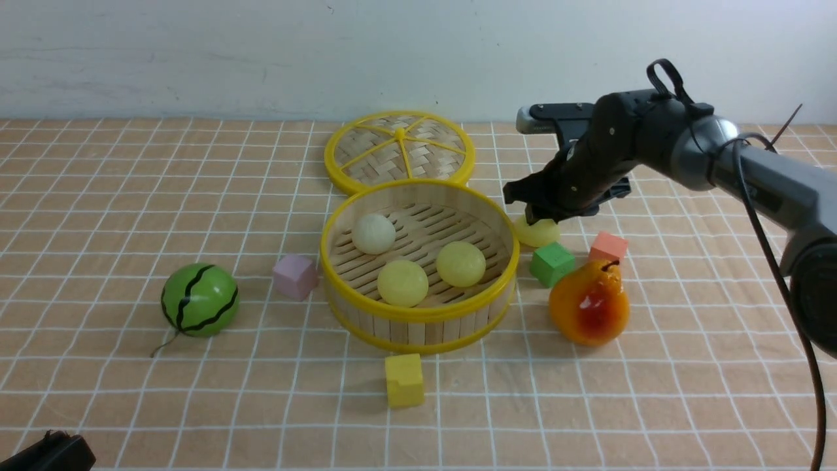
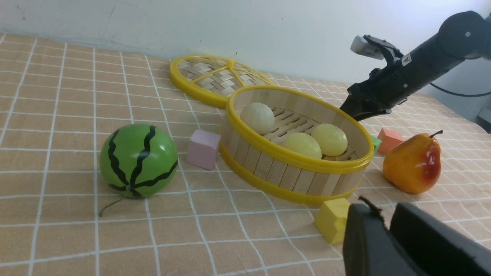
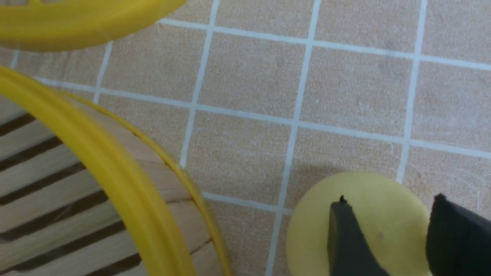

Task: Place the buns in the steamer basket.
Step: Use the right arm to grab a steamed stuffed bun, then use the right arm to put the steamed stuffed bun into the steamer

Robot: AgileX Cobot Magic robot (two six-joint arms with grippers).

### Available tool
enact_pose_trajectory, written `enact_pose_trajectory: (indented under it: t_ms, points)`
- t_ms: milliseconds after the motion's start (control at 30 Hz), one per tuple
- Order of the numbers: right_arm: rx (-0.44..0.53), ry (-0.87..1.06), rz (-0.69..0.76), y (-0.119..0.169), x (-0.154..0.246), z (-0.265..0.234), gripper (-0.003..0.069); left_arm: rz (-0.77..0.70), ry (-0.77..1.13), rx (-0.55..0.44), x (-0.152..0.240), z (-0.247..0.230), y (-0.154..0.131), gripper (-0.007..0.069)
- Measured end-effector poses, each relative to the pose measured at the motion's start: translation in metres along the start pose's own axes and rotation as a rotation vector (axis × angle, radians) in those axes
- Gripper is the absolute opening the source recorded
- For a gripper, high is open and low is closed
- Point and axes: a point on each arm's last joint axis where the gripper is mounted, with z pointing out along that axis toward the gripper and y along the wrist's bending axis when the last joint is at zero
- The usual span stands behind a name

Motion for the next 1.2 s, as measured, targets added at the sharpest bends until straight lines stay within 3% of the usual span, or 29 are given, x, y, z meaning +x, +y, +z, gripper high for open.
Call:
enact_pose_trajectory:
  t_ms: [133, 233, 300, 567, 767, 933, 1200]
  points:
    - [0.0, -0.001, -0.001, 0.0, 0.0, 0.0, 0.02, 0.0, 0.0, 0.0, 0.0, 0.0, 0.0, 0.0102]
    - [0.0, 0.002, -0.025, 0.0, 0.0, 0.0, 0.0054, 0.0, 0.0, 0.0, 0.0, 0.0, 0.0, 0.0106]
    - [0.0, 0.006, -0.033, 0.0, 0.0, -0.001, 0.0006, 0.0, 0.0, 0.0, 0.0, 0.0, 0.0, 0.0109]
    - [-0.015, -0.045, -0.064, 0.006, -0.019, -0.047, 0.0, 0.0, 0.0, 0.0, 0.0, 0.0, 0.0, 0.011]
    - [-0.169, -0.16, -0.098, 0.04, -0.039, -0.11, 0.0, 0.0, 0.0, 0.0, 0.0, 0.0, 0.0, 0.0111]
    - [-0.292, -0.152, -0.15, 0.074, -0.032, -0.108, 0.0003, 0.0, 0.0, 0.0, 0.0, 0.0, 0.0, 0.0111]
    - [-0.332, -0.12, -0.181, 0.106, -0.013, -0.066, 0.0022, 0.0, 0.0, 0.0, 0.0, 0.0, 0.0, 0.0113]
